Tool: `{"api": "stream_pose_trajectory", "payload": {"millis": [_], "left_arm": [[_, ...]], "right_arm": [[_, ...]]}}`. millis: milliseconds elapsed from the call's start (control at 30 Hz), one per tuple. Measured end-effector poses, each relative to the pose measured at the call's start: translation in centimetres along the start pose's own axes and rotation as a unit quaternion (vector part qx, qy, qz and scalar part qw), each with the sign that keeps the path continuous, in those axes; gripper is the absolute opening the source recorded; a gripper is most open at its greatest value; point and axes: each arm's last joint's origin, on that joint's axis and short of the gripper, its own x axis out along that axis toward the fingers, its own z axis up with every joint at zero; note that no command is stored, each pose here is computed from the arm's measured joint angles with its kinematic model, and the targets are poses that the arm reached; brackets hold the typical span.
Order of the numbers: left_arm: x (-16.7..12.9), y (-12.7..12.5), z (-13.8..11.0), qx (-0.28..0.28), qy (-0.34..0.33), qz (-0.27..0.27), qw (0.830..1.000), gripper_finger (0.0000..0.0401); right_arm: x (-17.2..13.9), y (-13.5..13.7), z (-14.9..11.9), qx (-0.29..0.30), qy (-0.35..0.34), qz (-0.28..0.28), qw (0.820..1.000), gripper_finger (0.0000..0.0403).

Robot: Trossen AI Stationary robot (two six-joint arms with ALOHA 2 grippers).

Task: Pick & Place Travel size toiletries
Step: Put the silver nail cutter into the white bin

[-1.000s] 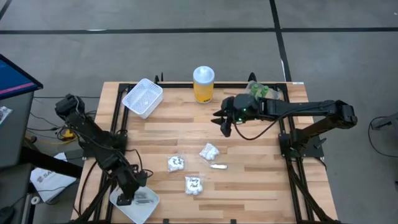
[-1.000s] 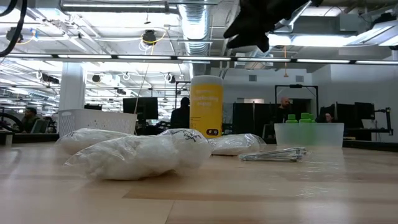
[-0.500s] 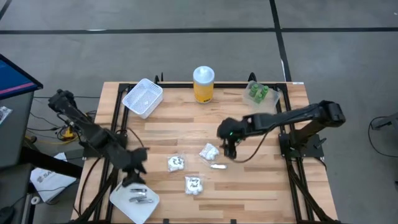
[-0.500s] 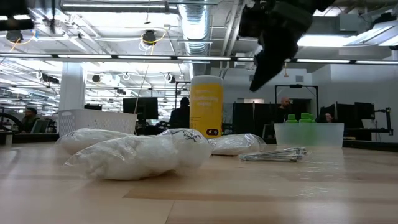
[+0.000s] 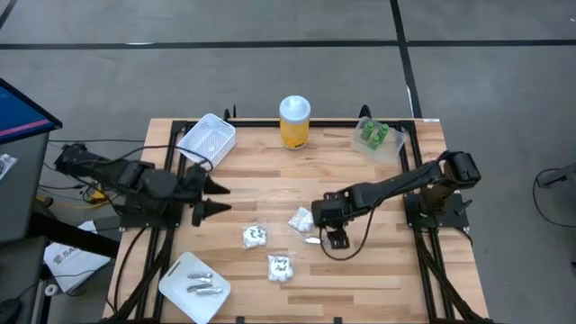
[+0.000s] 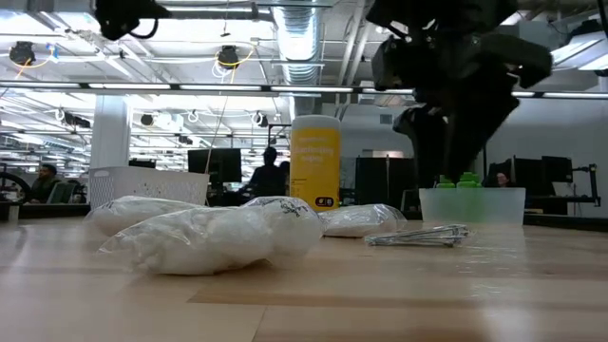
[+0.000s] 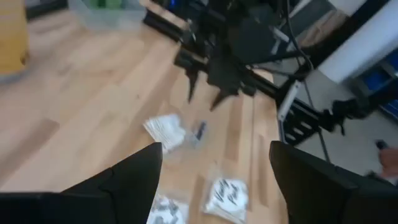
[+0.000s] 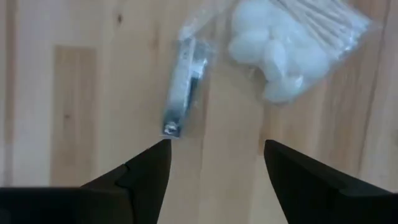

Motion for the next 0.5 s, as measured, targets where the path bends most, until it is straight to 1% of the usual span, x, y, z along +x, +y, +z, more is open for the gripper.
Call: {"api": "stream_pose_trajectory", "payload": {"millis": [133, 233, 300, 400, 500], "left_arm": [[0.2, 0.5, 0.7, 0.022, -0.022, 0.013, 0.999, 0.0295], [0.3, 0.9, 1.0, 0.03, -0.028, 0.026, 0.999, 0.0295], [0.4, 1.1, 1.2, 0.036, -0.031, 0.031, 0.998, 0.0295], [0.5, 1.5, 1.4, 0.046, -0.029, 0.03, 0.998, 0.0295], [0.6, 1.8, 1.7, 0.051, -0.027, 0.025, 0.998, 0.0295]], "right_arm": [[0.0, 0.4, 0.8, 0.027, -0.01, 0.003, 1.0, 0.026], [0.0, 0.4, 1.3, 0.031, -0.028, 0.006, 0.999, 0.0262], [0.6, 0.4, 1.7, 0.043, -0.039, 0.008, 0.998, 0.0262], [1.7, 0.7, 1.6, 0.063, -0.025, 0.013, 0.998, 0.0262], [2.7, 1.3, 1.5, 0.071, -0.009, 0.015, 0.997, 0.0261]]}}
